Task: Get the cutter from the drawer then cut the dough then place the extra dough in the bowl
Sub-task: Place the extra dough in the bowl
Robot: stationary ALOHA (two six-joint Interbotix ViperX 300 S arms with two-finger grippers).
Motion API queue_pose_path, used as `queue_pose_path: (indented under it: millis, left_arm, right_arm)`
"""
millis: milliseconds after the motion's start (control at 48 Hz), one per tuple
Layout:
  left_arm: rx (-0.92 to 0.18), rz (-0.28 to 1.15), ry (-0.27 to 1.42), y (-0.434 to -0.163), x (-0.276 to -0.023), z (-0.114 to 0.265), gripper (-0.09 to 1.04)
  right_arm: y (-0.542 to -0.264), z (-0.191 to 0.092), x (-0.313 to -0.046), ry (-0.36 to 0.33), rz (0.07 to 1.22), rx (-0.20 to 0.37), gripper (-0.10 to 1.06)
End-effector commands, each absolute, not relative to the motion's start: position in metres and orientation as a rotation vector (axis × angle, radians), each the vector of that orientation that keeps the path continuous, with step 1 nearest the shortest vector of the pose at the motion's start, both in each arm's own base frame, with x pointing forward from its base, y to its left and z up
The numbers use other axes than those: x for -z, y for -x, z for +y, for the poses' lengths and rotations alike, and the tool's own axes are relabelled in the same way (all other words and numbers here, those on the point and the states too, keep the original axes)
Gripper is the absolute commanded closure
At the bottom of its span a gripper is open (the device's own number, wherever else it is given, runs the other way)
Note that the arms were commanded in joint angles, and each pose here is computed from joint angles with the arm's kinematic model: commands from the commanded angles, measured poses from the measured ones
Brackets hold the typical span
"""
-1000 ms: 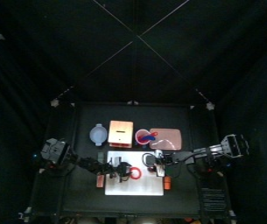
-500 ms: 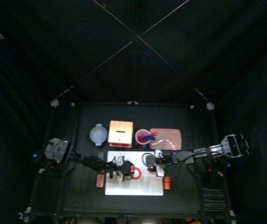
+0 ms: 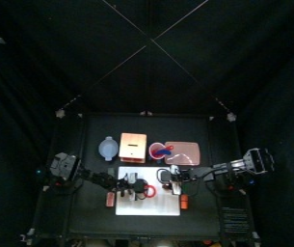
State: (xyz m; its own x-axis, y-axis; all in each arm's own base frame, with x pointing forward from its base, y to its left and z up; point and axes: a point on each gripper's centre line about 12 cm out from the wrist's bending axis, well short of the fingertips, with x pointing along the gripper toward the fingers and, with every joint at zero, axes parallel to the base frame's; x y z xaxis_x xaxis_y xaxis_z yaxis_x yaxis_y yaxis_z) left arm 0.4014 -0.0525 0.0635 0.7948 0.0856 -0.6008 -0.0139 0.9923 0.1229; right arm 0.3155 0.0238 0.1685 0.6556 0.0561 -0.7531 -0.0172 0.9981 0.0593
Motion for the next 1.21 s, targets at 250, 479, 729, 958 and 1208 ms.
queue_pose_path:
  millis: [250, 479, 729, 958, 1208]
  left_arm:
    - [-0.059, 0.637, -0.113, -0.403, -0.069, -0.05, 0.35]
    - [-0.141, 0.493, -0.115, -0.411, -0.105, -0.028, 0.35]
    - [-0.217, 0.284, -0.217, -0.404, -0.172, -0.005, 0.35]
    - [-0.26, 0.2, -0.361, -0.382, -0.22, 0.012, 0.35]
    - [-0.379, 0.168, -0.451, -0.345, -0.254, 0.048, 0.35]
  right_arm:
    - [-0.317, 0.023, -0.174, -0.054, 0.83, -0.039, 0.15]
    - [-0.32, 0.023, -0.177, -0.05, 0.812, -0.04, 0.15]
    - [-0.319, 0.022, -0.176, -0.048, 0.815, -0.038, 0.15]
    - [-0.32, 0.018, -0.176, -0.044, 0.807, -0.029, 0.15]
    - [-0.321, 0.014, -0.178, -0.024, 0.795, -0.024, 0.15]
